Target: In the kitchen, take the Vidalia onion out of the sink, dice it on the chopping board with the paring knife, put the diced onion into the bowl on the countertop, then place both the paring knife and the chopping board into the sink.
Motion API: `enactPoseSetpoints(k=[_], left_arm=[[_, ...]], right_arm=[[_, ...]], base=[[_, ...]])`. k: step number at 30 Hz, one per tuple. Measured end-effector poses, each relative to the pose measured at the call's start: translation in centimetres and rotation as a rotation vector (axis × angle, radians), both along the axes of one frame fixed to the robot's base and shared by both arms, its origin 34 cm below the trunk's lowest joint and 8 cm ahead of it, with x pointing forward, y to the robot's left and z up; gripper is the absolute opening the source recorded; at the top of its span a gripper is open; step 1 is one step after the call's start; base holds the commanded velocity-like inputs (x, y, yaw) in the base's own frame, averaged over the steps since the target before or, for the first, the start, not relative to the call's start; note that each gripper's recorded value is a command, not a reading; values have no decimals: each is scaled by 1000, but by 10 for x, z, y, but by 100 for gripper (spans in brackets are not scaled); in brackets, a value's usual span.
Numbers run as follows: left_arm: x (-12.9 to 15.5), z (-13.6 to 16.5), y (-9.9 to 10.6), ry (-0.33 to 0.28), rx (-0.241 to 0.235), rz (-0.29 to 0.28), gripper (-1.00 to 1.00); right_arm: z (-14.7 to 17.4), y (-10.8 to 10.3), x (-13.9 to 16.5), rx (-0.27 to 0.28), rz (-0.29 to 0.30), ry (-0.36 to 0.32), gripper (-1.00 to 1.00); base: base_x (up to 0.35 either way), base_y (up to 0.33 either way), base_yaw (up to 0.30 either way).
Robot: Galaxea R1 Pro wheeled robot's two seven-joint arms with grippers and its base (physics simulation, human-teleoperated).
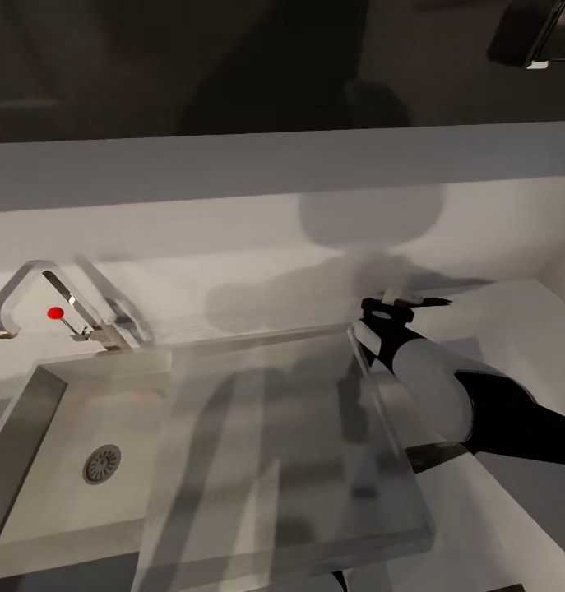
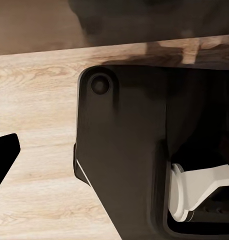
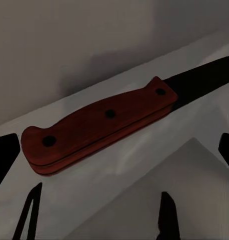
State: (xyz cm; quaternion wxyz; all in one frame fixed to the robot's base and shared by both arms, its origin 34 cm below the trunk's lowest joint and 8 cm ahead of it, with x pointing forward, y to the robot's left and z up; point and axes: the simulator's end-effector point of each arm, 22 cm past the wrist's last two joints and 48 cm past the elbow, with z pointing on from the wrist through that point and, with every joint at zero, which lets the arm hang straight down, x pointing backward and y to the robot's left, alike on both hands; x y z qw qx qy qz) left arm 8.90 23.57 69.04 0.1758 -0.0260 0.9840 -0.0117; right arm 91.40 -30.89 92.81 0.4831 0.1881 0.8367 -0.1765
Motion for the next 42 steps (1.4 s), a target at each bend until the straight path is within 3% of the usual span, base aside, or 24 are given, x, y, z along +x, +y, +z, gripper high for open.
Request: enactPoseSetpoints(k=[33, 42], left_arm=[[-7, 1, -1, 24, -3, -1, 100], [-15, 1, -5, 42, -5, 1, 100]], right_arm=[[-20, 4, -2, 1, 8, 26, 100], [-19, 22, 4, -41, 67, 21, 100]], base=[[0, 0, 0], [0, 0, 0]])
